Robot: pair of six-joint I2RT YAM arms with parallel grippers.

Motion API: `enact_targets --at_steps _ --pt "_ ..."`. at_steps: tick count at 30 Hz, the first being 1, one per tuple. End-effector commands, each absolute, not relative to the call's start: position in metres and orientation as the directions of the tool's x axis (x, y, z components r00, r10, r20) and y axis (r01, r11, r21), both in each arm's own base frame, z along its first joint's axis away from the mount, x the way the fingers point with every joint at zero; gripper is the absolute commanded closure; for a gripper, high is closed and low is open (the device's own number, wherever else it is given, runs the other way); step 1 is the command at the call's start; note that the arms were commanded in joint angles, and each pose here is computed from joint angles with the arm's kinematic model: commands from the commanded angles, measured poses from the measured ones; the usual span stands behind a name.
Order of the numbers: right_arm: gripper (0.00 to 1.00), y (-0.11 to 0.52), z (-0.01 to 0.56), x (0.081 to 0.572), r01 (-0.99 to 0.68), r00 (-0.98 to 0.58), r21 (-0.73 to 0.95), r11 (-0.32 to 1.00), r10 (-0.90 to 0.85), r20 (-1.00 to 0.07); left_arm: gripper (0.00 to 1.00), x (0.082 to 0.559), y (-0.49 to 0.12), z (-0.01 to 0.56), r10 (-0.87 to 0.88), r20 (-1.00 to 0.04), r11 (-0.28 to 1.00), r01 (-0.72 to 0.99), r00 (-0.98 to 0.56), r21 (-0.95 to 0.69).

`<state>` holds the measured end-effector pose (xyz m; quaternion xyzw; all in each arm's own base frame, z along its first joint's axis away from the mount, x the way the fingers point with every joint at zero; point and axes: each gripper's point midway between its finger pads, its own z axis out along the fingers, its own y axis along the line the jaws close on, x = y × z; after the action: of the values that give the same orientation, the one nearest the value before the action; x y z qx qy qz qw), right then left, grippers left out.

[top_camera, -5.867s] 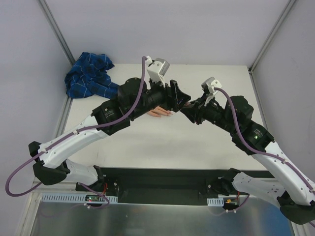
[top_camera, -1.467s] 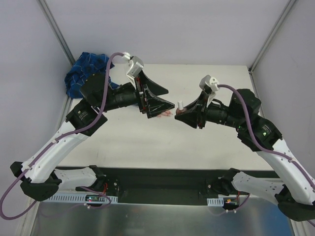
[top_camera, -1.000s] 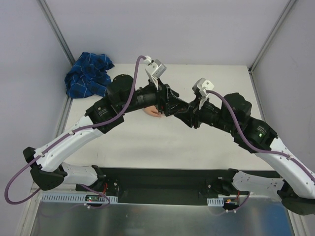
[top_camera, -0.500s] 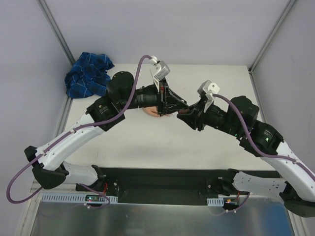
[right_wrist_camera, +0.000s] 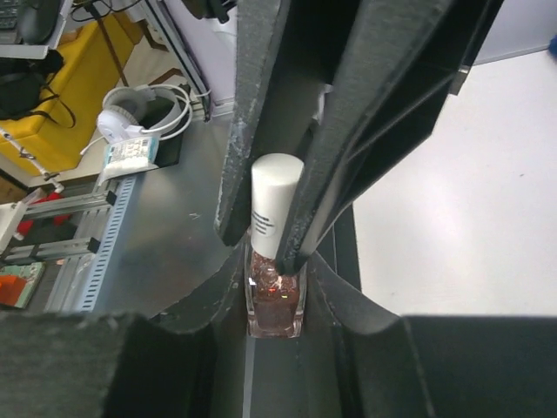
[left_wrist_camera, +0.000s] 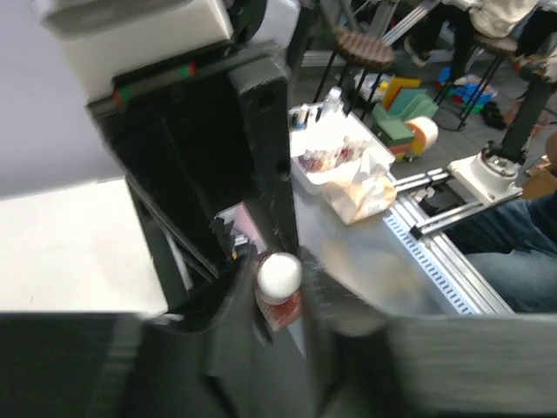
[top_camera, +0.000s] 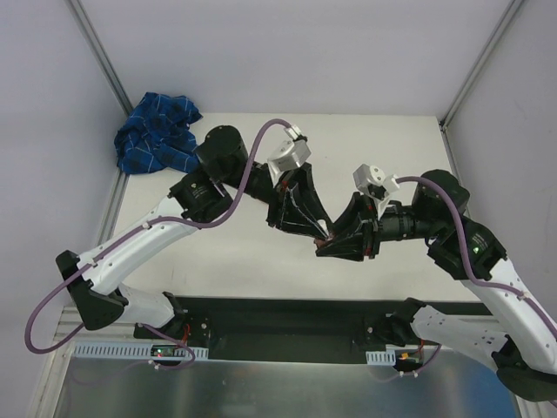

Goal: Paint the nails

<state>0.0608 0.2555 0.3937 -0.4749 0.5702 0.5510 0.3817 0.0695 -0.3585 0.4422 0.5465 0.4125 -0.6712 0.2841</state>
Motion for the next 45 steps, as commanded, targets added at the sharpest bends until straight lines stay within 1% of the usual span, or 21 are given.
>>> enact_targets --at_steps 1,2,3,4,6,9,12,13,16,17,20,22,28,33,36,39,40,41,43,44,45 --pt "1.00 0.253 0.428 0.057 -0.990 -0.102 0.104 -0.098 -0.023 -0.995 0.63 0.109 -0.360 0.433 0.090 -0.947 -0.298 0.899 -0.308 -0.321" --pt "1.00 0.253 0.426 0.065 -0.993 -0.101 0.103 -0.061 -0.033 -0.994 0.55 0.112 -0.356 0.436 0.071 -0.949 -0.266 0.911 -0.308 -0.316" --pt "1.00 0.253 0.423 0.072 -0.996 -0.086 0.087 -0.021 -0.043 -0.995 0.44 0.123 -0.357 0.441 0.035 -0.953 -0.198 0.933 -0.301 -0.302" --pt "1.00 0.253 0.417 0.084 -0.995 -0.093 0.091 0.046 -0.060 -0.994 0.39 0.127 -0.354 0.438 0.036 -0.950 -0.161 0.936 -0.312 -0.313" --pt "1.00 0.253 0.412 0.095 -0.992 -0.085 0.077 0.096 -0.071 -0.994 0.30 0.130 -0.348 0.444 0.006 -0.954 -0.105 0.949 -0.299 -0.298" --pt "1.00 0.253 0.408 0.114 -0.979 -0.085 0.068 0.190 -0.082 -0.993 0.23 0.133 -0.342 0.447 -0.008 -0.950 -0.050 0.949 -0.313 -0.313" --pt "1.00 0.252 0.407 0.125 -0.968 -0.088 0.063 0.244 -0.092 -0.992 0.21 0.148 -0.335 0.448 -0.041 -0.942 0.078 0.939 -0.333 -0.336" --pt "1.00 0.251 0.407 0.127 -0.964 -0.090 0.063 0.259 -0.093 -0.992 0.21 0.164 -0.333 0.447 -0.074 -0.939 0.173 0.922 -0.337 -0.345" --pt "1.00 0.246 0.406 0.142 -0.935 -0.100 0.063 0.348 -0.089 -0.991 0.20 0.185 -0.318 0.443 -0.146 -0.915 0.330 0.854 -0.376 -0.403" --pt "1.00 0.244 0.406 0.146 -0.924 -0.110 0.072 0.375 -0.083 -0.990 0.20 0.193 -0.308 0.448 -0.201 -0.904 0.392 0.814 -0.378 -0.428" --pt "1.00 0.239 0.404 0.160 -0.885 -0.132 0.083 0.459 -0.075 -0.988 0.20 0.197 -0.303 0.455 -0.243 -0.897 0.414 0.796 -0.370 -0.441" --pt "1.00 0.238 0.404 0.167 -0.866 -0.139 0.086 0.492 -0.072 -0.988 0.21 0.195 -0.306 0.461 -0.244 -0.895 0.394 0.805 -0.373 -0.443" --pt "1.00 0.238 0.404 0.175 -0.847 -0.158 0.100 0.523 -0.066 -0.985 0.25 0.191 -0.331 0.461 -0.200 -0.897 0.336 0.832 -0.395 -0.442" --pt "1.00 0.239 0.405 0.174 -0.848 -0.159 0.102 0.520 -0.066 -0.985 0.27 0.195 -0.348 0.457 -0.180 -0.909 0.354 0.837 -0.377 -0.417" --pt "1.00 0.237 0.406 0.174 -0.845 -0.156 0.098 0.525 -0.067 -0.985 0.30 0.195 -0.358 0.455 -0.164 -0.915 0.355 0.844 -0.368 -0.403" --pt "1.00 0.236 0.407 0.174 -0.842 -0.153 0.096 0.530 -0.063 -0.986 0.37 0.192 -0.369 0.450 -0.141 -0.916 0.339 0.851 -0.375 -0.401" --pt "1.00 0.235 0.407 0.174 -0.842 -0.152 0.096 0.531 -0.063 -0.986 0.40 0.191 -0.371 0.450 -0.138 -0.916 0.332 0.854 -0.376 -0.401" --pt "1.00 0.235 0.408 0.174 -0.842 -0.151 0.096 0.531 -0.062 -0.987 0.51 0.187 -0.375 0.447 -0.119 -0.914 0.306 0.862 -0.387 -0.404" --pt "1.00 0.234 0.409 0.172 -0.844 -0.148 0.095 0.528 -0.059 -0.987 0.64 0.180 -0.379 0.445 -0.098 -0.912 0.265 0.873 -0.398 -0.409" --pt "1.00 0.234 0.409 0.171 -0.845 -0.146 0.095 0.527 -0.057 -0.988 0.74 0.171 -0.383 0.443 -0.069 -0.912 0.213 0.888 -0.403 -0.408" --pt "1.00 0.234 0.410 0.170 -0.849 -0.143 0.094 0.520 -0.054 -0.988 0.79 0.165 -0.384 0.441 -0.051 -0.912 0.178 0.895 -0.407 -0.409"
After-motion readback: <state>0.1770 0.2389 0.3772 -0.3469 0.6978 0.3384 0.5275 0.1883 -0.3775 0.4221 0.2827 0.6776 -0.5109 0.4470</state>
